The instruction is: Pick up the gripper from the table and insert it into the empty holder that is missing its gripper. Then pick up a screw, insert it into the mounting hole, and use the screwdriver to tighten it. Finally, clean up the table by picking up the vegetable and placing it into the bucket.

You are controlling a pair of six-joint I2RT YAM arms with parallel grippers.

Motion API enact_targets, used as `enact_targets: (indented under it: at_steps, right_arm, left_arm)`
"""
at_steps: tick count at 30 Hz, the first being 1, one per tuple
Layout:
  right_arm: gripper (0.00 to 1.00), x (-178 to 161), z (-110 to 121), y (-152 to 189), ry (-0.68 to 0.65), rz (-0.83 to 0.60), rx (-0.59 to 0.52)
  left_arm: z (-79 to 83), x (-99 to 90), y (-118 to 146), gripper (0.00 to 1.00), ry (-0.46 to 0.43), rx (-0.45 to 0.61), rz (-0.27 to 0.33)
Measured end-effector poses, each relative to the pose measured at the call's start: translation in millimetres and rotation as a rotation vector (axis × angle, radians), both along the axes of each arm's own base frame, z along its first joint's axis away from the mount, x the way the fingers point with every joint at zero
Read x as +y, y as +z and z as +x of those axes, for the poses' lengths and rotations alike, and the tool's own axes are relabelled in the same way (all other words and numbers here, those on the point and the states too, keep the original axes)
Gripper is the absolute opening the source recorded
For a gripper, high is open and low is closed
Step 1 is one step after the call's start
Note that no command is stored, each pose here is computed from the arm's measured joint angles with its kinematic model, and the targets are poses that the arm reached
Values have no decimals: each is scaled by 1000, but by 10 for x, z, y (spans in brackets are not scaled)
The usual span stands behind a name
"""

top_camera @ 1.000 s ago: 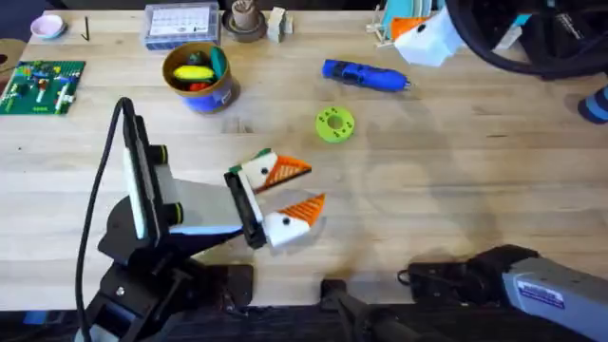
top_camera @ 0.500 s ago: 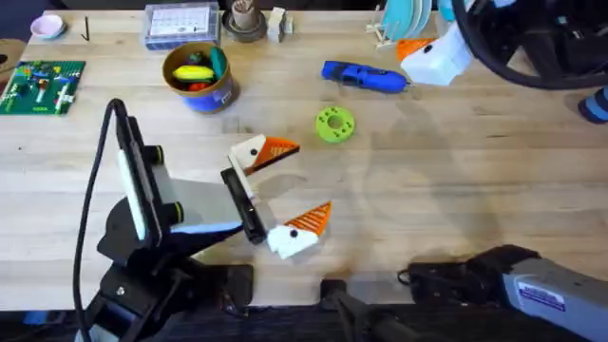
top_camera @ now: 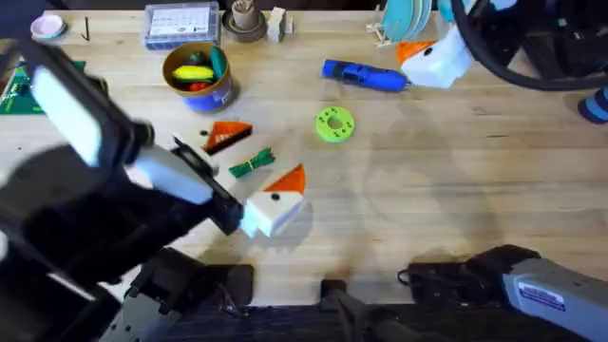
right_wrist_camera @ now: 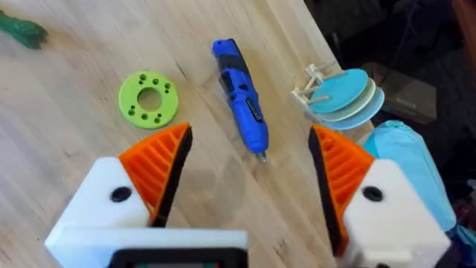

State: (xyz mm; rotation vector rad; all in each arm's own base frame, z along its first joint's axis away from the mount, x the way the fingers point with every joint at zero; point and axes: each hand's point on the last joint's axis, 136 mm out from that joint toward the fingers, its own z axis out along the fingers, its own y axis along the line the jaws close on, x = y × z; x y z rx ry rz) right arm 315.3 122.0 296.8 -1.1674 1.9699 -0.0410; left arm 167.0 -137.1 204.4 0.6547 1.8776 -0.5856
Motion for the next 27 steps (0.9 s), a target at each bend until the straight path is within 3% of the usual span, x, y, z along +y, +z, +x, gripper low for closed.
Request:
enact_targets:
  at_steps: [5, 8, 11, 27]
  right_arm:
    - [978, -1, -3, -4, 0, -1, 2]
    - [977, -5, -18, -21, 0, -3, 11]
    - [978, -10, -34, -38, 0, -6, 20]
    - [978, -47, -153, -163, 0, -27, 90]
  left_arm:
    - [121, 181, 155, 991, 99, 159, 172]
    - [186, 251, 157, 993, 105, 234, 301]
    - [340, 238, 139, 993, 99, 261, 378]
    - [663, 310, -899, 993, 87, 612, 698]
